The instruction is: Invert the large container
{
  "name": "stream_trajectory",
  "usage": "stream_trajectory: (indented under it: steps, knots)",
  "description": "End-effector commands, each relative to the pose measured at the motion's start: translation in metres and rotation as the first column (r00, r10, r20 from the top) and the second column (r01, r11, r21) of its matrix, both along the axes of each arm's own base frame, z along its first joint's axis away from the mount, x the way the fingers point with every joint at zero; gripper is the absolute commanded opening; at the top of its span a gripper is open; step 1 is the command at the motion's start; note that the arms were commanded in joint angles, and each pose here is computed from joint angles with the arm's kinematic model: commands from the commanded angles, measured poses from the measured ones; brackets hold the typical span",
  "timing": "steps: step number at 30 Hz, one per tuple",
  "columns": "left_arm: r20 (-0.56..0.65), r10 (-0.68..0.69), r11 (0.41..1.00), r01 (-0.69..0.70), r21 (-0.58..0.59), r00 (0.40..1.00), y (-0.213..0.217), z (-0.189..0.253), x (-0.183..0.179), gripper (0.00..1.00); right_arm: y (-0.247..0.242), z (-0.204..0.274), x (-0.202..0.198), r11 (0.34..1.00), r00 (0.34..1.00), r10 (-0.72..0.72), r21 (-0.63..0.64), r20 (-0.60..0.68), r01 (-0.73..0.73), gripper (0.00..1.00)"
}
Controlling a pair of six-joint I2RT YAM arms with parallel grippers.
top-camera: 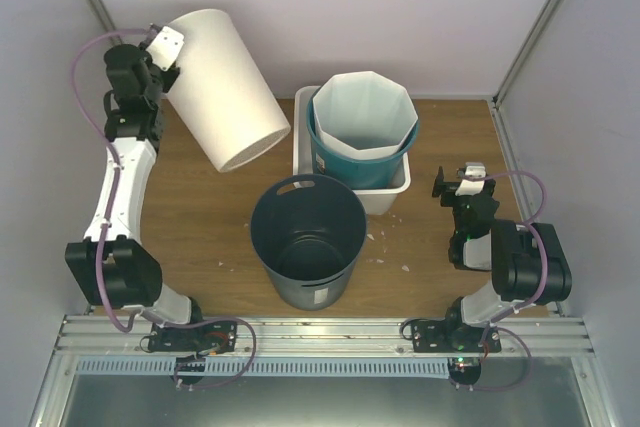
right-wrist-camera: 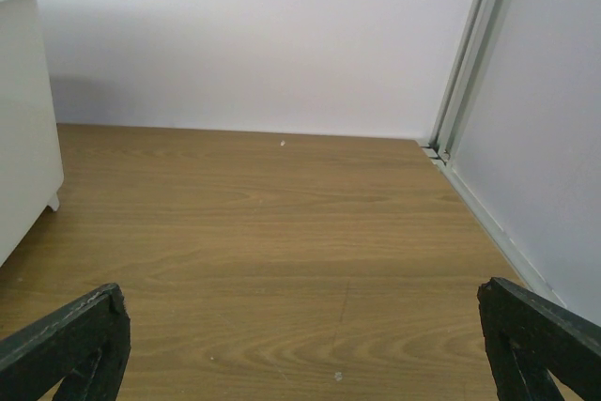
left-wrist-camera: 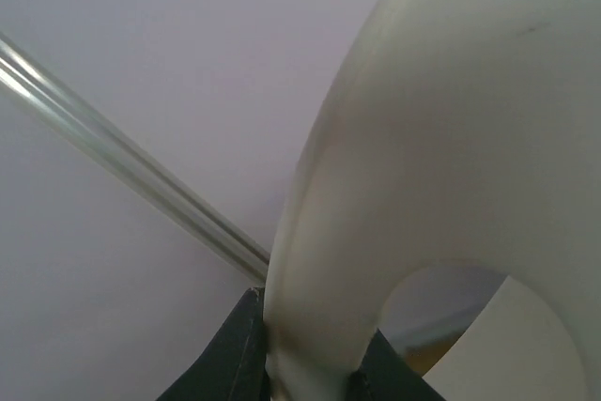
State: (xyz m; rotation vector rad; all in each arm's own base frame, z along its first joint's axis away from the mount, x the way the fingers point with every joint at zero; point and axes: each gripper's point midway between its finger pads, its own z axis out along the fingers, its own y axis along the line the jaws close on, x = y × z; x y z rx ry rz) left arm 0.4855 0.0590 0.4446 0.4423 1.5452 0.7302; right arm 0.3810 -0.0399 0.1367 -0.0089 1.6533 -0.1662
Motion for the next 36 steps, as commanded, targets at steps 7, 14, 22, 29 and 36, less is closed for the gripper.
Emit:
stream_trajectory:
  steps: [7, 14, 22, 29, 36]
  knots:
    - [-0.287, -0.187, 0.863, 0.017, -0.505, 0.939, 0.030, -0.085, 0.006, 0.00, 0.002, 0.011, 0.003, 1.000, 0.999, 0.005, -0.017, 0.044, -0.004, 1.00]
    - [-0.381, -0.345, 0.617, -0.099, -0.781, 0.858, 0.071, -0.168, 0.005, 0.00, 0.003, 0.011, 0.003, 1.000, 0.999, 0.006, -0.017, 0.045, -0.006, 1.00]
    - [-0.325, -0.539, 0.316, -0.171, -0.933, 0.777, 0.046, -0.203, 0.007, 0.00, 0.003, 0.011, 0.003, 1.000, 0.999, 0.007, -0.020, 0.043, -0.006, 1.00]
    - [-0.264, -0.668, 0.075, -0.291, -0.954, 0.696, 0.008, -0.233, 0.007, 0.00, 0.003, 0.011, 0.003, 1.000, 0.999, 0.009, -0.021, 0.045, -0.008, 1.00]
    - [-0.333, -0.687, -0.017, -0.473, -0.881, 0.646, -0.012, -0.294, -0.003, 0.00, 0.003, 0.011, 0.003, 1.000, 0.999, 0.008, -0.021, 0.045, -0.007, 1.00]
